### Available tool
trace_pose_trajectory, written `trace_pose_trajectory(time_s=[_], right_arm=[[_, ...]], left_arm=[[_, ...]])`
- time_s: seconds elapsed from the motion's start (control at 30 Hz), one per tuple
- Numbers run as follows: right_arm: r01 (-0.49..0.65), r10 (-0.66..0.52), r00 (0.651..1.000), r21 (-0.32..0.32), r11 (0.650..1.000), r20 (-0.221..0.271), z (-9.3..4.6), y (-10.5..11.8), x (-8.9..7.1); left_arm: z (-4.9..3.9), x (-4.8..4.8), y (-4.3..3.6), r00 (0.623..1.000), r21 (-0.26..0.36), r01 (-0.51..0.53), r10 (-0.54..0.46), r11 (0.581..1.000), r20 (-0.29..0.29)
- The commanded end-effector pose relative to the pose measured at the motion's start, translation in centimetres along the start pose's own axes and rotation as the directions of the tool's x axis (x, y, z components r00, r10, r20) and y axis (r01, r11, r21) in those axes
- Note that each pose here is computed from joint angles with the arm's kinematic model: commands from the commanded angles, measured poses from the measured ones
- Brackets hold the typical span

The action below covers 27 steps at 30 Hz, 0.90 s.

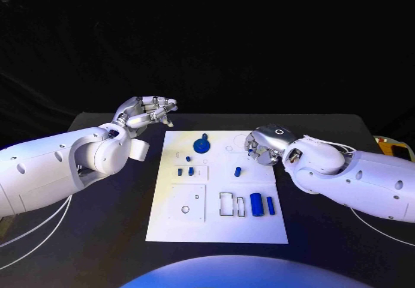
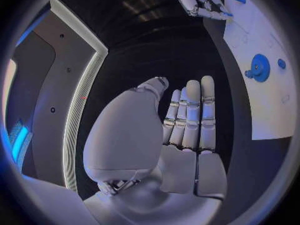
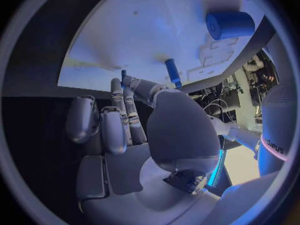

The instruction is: Assemble the parts on the task board

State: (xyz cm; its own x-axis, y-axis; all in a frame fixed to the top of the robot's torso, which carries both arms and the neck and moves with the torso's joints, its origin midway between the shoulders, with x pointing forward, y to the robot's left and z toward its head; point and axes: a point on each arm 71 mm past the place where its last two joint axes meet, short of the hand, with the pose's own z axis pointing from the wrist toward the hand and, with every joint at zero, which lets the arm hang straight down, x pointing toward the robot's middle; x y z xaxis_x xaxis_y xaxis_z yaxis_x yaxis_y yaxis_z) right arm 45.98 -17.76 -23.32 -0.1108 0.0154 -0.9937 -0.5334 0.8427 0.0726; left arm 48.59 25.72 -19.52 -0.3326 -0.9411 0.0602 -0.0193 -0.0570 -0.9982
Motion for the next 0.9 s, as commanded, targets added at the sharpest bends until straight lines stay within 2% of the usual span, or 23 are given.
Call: trace_pose_trajectory(time_s=[0.03,0.27,0.53,0.67,0.9], right_arm=[[-0.036,0.037,0.998,-0.009,0.999,0.042,-0.3,0.2,-0.7],[-0.079,0.082,0.994,-0.046,0.996,0.075,-0.8,1.5,-1.8],[-0.129,0.143,0.987,-0.168,0.977,0.077,-0.7,6.2,-2.0],[-0.148,0.167,0.984,-0.218,0.965,0.069,-0.6,8.3,-1.7],[-0.191,0.207,0.978,-0.280,0.941,0.032,-0.4,11.5,0.2]], left_arm=[[0.11,0.09,-0.08,1.000,0.002,-0.002,0.002,1.000,0.001],[0.19,0.14,-0.04,1.000,0.001,0.000,0.000,1.000,0.000],[0.38,0.47,0.01,1.000,0.004,0.003,-0.003,1.000,-0.005],[0.49,0.70,0.02,1.000,0.007,0.006,-0.006,1.000,-0.007],[0.71,1.17,0.05,1.000,0.010,0.011,-0.011,1.000,-0.012]])
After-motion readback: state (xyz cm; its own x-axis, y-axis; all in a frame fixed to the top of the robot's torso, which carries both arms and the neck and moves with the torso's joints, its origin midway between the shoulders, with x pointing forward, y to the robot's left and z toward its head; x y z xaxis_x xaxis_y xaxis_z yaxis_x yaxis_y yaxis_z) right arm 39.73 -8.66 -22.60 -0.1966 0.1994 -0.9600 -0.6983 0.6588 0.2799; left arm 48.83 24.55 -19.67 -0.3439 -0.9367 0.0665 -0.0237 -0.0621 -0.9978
